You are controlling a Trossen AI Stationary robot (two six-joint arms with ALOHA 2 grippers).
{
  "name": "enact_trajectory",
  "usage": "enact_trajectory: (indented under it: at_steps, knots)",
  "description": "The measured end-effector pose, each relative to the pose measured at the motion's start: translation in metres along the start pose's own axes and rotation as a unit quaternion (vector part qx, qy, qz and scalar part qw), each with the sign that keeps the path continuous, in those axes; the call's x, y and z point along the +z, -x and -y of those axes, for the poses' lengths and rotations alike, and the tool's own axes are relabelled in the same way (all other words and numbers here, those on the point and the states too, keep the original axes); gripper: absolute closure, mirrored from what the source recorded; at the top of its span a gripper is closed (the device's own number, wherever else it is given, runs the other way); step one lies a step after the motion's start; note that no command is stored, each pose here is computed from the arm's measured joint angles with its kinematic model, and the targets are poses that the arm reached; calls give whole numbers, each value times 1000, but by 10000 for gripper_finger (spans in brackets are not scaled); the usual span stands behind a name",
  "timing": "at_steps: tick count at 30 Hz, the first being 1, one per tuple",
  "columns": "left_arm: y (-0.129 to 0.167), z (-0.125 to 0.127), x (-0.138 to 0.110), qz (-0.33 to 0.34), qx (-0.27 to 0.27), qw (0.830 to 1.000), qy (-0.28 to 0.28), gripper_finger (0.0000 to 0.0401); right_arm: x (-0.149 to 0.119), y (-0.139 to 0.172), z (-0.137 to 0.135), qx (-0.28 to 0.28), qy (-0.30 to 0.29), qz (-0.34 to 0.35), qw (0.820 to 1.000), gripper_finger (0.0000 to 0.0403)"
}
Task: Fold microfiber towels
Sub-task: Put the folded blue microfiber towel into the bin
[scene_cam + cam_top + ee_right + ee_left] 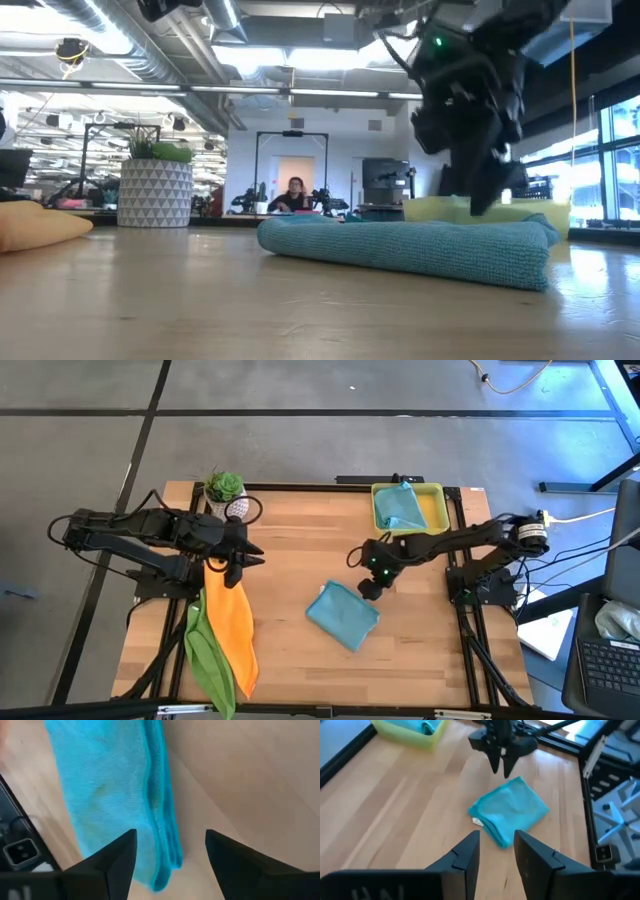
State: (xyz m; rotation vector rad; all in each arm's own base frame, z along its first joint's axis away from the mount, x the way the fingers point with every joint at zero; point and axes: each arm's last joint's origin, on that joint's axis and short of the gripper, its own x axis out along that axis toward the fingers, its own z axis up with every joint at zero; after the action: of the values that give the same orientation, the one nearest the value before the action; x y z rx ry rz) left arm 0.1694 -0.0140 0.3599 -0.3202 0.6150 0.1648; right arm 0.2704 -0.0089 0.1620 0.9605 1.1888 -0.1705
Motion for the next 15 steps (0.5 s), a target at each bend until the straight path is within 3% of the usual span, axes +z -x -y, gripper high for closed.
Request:
enact_trajectory:
  at_steps: [9,15]
  knots:
    - [0,-1,0,7,12,996,94,289,-8,-28,48,100,-4,-14,995,166]
    - [0,-1,0,7,10,990,140,289,-7,-33,53,134,14,-2,991,166]
